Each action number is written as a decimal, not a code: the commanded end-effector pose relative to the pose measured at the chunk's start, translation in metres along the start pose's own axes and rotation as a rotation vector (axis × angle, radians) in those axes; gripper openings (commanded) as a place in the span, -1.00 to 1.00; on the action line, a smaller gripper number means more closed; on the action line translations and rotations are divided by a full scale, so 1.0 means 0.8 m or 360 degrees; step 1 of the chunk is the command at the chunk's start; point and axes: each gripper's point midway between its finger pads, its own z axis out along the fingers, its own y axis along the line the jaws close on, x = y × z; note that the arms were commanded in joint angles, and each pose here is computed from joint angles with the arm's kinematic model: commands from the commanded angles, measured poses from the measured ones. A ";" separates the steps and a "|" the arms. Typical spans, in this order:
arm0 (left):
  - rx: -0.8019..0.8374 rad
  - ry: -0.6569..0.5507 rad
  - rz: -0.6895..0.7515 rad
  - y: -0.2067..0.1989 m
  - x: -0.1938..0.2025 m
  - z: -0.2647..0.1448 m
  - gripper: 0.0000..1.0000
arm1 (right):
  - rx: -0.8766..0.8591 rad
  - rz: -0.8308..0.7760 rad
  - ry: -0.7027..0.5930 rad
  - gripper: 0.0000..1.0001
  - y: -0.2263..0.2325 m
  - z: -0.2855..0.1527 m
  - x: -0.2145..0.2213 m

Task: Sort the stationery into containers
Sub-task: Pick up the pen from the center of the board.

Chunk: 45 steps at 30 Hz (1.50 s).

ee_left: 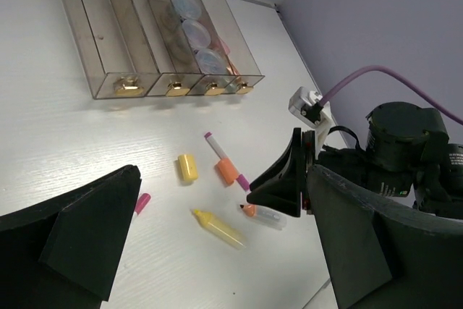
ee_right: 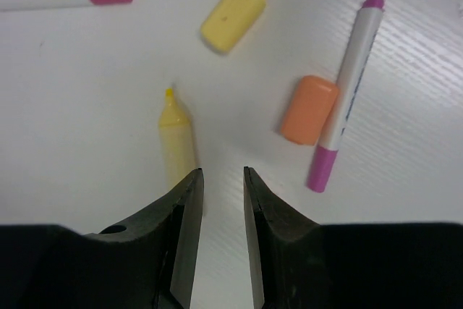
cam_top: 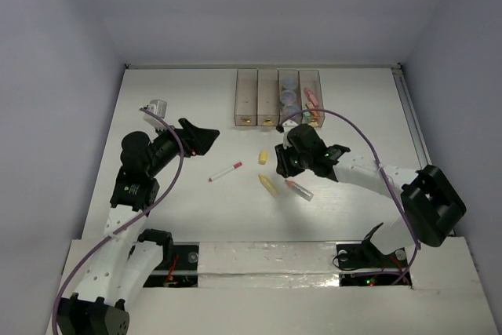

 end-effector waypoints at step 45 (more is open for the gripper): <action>-0.0324 -0.0478 0.0366 -0.004 -0.095 -0.063 0.98 | 0.0083 -0.0539 0.0294 0.03 0.161 0.212 0.015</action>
